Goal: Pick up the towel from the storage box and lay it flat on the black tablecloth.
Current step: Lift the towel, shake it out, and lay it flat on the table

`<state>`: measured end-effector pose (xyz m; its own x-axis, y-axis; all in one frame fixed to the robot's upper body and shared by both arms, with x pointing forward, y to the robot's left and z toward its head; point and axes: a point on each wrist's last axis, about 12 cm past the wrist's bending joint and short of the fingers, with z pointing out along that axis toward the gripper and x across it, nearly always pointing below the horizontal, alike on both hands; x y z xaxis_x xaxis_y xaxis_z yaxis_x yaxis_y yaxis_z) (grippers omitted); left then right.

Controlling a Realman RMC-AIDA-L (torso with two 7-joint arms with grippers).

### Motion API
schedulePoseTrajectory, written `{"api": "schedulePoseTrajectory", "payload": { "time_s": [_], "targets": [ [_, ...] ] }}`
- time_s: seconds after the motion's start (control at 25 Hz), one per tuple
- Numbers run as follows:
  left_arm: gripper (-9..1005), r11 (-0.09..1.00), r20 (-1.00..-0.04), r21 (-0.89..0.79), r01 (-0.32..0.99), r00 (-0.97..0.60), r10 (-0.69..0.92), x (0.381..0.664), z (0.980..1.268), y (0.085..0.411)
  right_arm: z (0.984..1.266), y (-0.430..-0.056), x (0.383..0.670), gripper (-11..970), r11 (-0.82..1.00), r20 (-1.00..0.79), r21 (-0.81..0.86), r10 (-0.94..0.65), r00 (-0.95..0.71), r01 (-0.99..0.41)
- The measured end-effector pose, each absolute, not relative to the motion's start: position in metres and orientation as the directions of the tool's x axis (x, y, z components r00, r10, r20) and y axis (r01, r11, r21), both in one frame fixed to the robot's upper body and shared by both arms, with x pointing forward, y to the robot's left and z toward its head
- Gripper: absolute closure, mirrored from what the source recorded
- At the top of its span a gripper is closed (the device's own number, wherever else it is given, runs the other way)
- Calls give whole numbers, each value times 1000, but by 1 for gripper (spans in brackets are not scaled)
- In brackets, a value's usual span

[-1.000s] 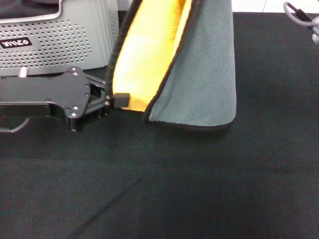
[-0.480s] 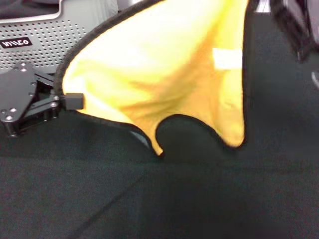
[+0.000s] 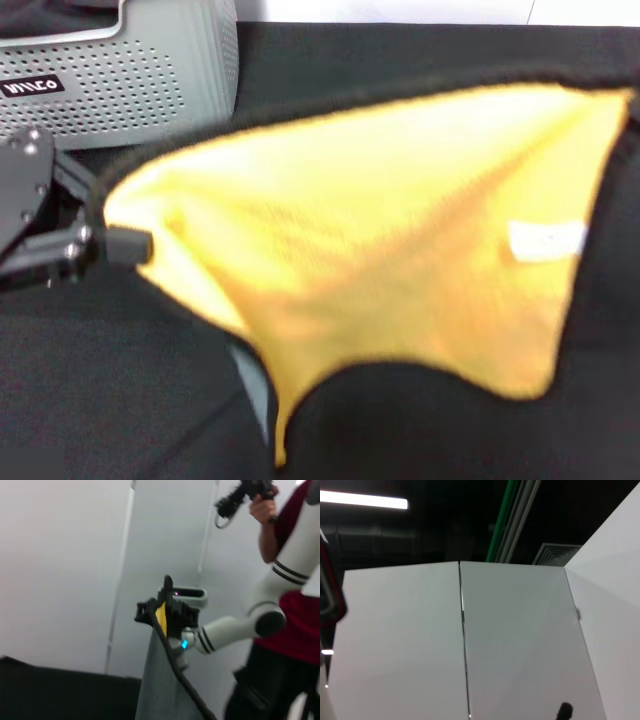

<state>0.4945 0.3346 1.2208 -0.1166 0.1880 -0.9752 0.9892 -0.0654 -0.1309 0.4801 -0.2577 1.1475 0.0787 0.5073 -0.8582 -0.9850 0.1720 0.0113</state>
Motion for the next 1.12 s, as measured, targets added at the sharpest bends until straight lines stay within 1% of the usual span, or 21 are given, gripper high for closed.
{"api": "schedulePoseTrajectory", "payload": {
  "time_s": [0.16,0.28,0.44,0.56,0.64,0.84,0.96,1.12],
  "targets": [
    [978,-119,-954,-157,980,-119,274,491,1226,331,1136,-266,462,895,122,-859,38,511,30,-992],
    [978,-138,-942,-171,976,-121,312,489,1231,331,1127,-266,451,893,78,-863,60,505,-12,-995],
    [978,-140,-924,-187,972,-126,361,488,1236,333,1116,-264,440,891,87,-869,78,493,-25,-993],
    [979,-103,-901,-197,975,-138,411,492,1235,337,1110,-265,439,890,131,-878,80,479,-7,-988],
    [979,-71,-886,-200,977,-150,440,497,1232,338,1105,-265,443,889,173,-887,91,461,-1,-981],
    [979,41,-850,-215,976,-207,485,521,1220,336,1094,-260,462,887,285,-924,97,382,20,-954],
    [979,99,-833,-209,973,-231,503,536,1216,334,1093,-255,479,886,324,-940,93,341,24,-942],
    [979,141,-807,-199,970,-244,538,551,1211,326,1093,-248,497,884,349,-955,91,296,17,-933]
  ]
}}
